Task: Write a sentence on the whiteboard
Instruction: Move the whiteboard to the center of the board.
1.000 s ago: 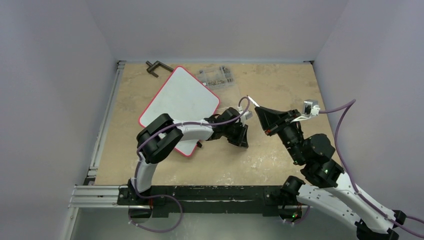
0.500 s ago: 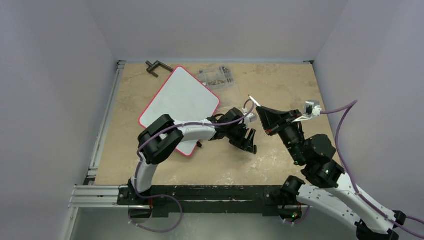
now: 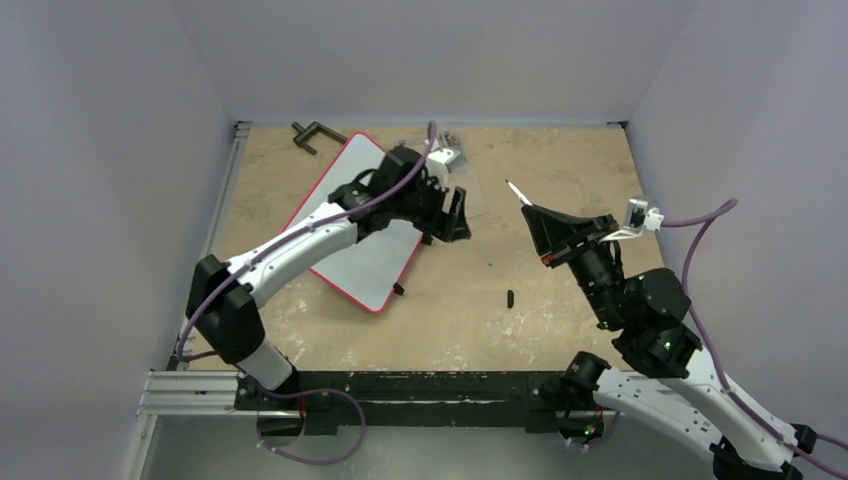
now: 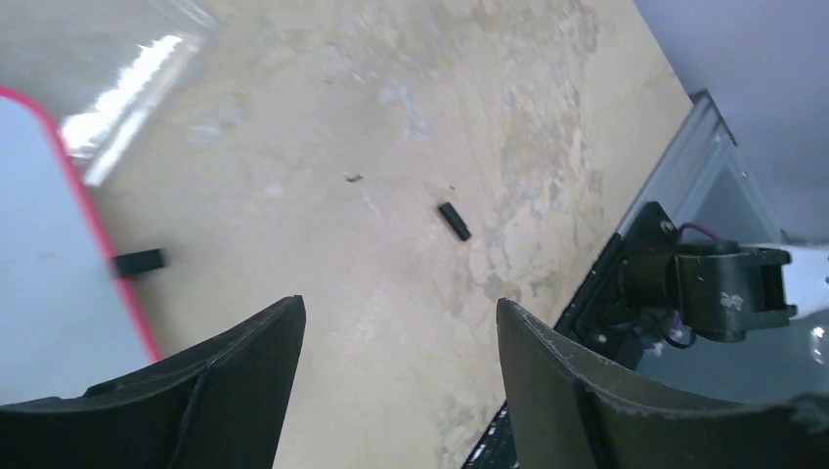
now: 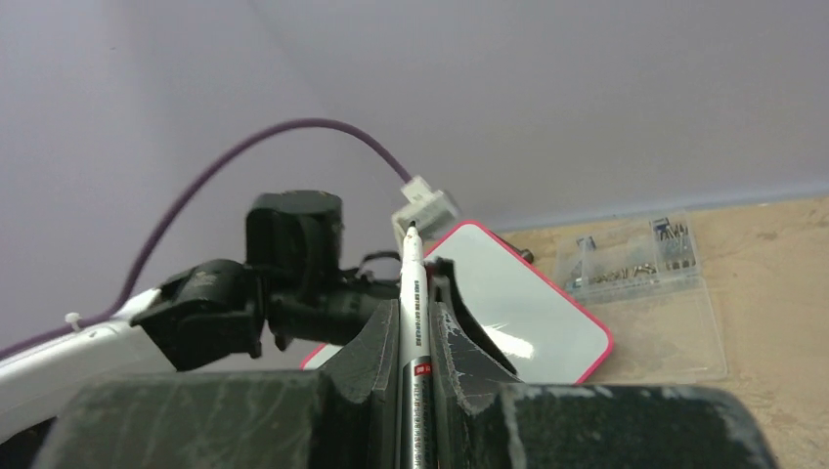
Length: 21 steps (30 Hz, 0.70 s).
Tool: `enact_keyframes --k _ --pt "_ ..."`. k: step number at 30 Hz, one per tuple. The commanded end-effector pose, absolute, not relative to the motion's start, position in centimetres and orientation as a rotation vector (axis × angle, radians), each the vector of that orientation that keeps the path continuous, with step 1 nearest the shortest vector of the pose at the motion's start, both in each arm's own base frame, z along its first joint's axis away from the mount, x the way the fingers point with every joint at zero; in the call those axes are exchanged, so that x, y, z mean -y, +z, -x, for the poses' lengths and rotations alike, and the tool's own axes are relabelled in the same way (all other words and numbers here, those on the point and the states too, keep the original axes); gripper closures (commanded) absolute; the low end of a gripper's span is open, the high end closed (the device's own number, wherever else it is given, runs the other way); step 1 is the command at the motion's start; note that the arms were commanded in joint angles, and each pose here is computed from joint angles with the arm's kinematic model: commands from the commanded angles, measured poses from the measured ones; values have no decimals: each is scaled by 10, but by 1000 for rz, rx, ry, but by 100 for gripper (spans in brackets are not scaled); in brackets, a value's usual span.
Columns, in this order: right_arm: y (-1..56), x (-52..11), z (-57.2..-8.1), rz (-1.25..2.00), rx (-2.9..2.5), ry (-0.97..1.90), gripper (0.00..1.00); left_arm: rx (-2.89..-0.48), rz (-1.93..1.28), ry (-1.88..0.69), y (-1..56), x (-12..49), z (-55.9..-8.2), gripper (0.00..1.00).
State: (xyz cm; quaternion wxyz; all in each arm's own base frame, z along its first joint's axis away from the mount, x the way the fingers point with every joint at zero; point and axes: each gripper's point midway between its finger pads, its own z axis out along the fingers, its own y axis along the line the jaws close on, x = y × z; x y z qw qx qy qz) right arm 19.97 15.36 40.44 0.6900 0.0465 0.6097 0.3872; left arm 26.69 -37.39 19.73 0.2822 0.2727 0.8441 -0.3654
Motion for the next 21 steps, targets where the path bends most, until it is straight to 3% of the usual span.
enact_keyframes --k 1,12,21 --pt "427 -149 -196 -102 -1314 874 100 -2200 -683 -775 245 313 -297 29" --pt "412 -166 -201 -74 -1356 895 100 -2152 -292 -586 307 173 -371 30" --pt "392 -189 -210 18 -1458 864 100 -2225 -170 -669 291 119 -426 31"
